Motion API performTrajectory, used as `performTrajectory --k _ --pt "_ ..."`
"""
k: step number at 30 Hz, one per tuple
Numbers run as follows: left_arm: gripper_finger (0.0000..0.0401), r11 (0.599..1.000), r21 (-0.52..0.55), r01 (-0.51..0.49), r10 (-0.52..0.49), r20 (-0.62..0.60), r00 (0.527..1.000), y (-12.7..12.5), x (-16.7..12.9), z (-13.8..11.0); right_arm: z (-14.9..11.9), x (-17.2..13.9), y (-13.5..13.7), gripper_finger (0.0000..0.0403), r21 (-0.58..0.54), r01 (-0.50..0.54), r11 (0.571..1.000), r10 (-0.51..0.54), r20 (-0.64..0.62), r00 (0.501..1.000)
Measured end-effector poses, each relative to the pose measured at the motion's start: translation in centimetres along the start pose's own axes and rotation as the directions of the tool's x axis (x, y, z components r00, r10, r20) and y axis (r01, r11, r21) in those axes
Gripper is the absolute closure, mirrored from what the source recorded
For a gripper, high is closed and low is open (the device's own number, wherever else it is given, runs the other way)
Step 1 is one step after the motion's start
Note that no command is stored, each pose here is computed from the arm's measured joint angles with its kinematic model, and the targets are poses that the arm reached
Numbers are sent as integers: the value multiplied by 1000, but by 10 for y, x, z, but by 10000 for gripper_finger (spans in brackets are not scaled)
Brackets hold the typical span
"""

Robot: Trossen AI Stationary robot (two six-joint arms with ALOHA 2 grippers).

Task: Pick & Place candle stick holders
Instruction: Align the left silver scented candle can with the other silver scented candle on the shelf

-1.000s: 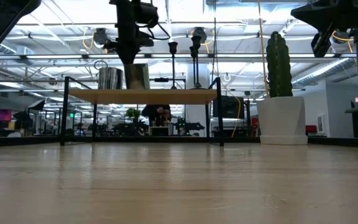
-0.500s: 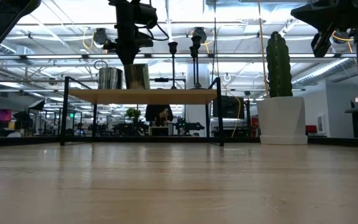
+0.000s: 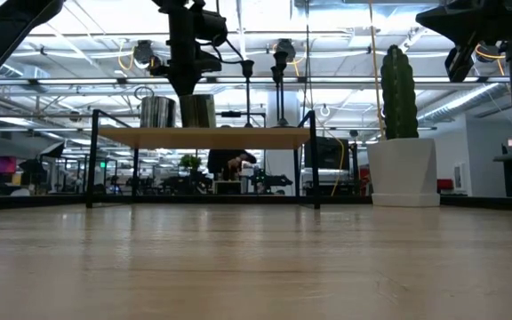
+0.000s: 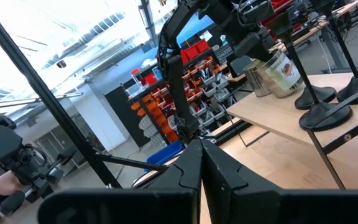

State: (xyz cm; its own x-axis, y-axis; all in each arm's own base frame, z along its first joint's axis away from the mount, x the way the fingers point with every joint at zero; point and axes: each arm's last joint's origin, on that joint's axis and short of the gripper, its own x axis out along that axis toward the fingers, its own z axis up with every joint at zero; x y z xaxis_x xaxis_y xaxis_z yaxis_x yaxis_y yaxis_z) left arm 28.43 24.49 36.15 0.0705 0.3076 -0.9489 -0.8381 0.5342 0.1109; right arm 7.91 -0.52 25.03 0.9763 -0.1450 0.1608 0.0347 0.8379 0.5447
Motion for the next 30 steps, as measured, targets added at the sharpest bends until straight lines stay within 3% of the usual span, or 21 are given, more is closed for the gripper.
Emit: performTrajectory --k 30 --pt "390 1000 -11 11 -11 -41 999 10 0 -2 0 0 0 403 0 1 1000 -1 1 1000"
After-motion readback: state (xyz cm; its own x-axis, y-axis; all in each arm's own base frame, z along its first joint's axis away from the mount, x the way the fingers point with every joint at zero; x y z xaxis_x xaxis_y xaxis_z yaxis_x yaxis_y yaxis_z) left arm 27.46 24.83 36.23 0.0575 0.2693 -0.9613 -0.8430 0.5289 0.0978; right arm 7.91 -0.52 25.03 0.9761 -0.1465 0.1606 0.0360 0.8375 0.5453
